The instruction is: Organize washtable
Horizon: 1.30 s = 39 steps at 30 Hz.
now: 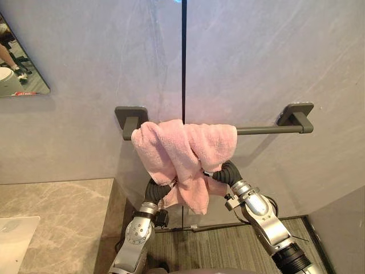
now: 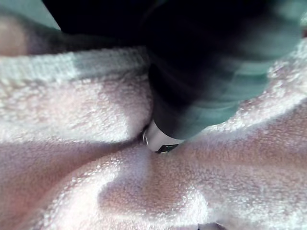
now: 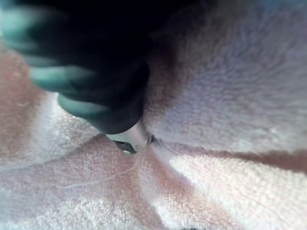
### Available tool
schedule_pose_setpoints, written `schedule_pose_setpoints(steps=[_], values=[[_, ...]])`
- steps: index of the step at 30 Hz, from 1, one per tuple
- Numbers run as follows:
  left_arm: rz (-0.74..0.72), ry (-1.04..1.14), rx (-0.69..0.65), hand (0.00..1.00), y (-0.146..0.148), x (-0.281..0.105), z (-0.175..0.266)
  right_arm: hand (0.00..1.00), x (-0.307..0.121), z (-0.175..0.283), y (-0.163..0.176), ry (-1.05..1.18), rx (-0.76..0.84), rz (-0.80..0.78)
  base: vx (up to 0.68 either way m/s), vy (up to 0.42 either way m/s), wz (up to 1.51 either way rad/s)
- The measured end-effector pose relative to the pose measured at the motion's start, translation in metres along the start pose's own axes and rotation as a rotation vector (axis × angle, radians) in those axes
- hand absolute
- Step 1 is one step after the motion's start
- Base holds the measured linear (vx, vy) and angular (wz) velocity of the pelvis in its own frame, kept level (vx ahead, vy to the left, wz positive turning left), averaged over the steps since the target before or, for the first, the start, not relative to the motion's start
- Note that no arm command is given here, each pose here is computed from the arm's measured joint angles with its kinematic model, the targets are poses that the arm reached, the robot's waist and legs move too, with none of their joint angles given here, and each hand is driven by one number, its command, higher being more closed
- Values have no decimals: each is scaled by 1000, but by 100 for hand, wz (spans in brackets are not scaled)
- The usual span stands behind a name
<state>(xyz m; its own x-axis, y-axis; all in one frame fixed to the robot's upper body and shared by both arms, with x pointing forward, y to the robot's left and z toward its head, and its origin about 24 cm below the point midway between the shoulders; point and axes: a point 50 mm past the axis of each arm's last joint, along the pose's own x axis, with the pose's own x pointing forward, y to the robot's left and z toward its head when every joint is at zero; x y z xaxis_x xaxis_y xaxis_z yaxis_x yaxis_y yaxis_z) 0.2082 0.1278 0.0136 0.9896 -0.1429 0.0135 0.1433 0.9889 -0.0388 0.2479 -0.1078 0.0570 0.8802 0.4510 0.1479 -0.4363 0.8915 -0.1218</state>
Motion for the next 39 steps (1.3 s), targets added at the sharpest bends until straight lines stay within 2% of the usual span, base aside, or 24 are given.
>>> schedule_pose_setpoints(steps=[13,14,34,39], values=[[-6,-58,-64,100,-12,3,9,100,-14,9,-9,-53,42,-122,0,0,0],[-8,-58,-61,100,-12,3,9,0,-15,8,-9,-50,46,-128,0,0,0],[36,-56,-49,100,-5,2,8,0,-26,0,-10,-7,34,-167,0,0,0],[110,-41,-36,100,10,-3,5,0,-36,-4,-17,30,-27,-178,0,0,0]])
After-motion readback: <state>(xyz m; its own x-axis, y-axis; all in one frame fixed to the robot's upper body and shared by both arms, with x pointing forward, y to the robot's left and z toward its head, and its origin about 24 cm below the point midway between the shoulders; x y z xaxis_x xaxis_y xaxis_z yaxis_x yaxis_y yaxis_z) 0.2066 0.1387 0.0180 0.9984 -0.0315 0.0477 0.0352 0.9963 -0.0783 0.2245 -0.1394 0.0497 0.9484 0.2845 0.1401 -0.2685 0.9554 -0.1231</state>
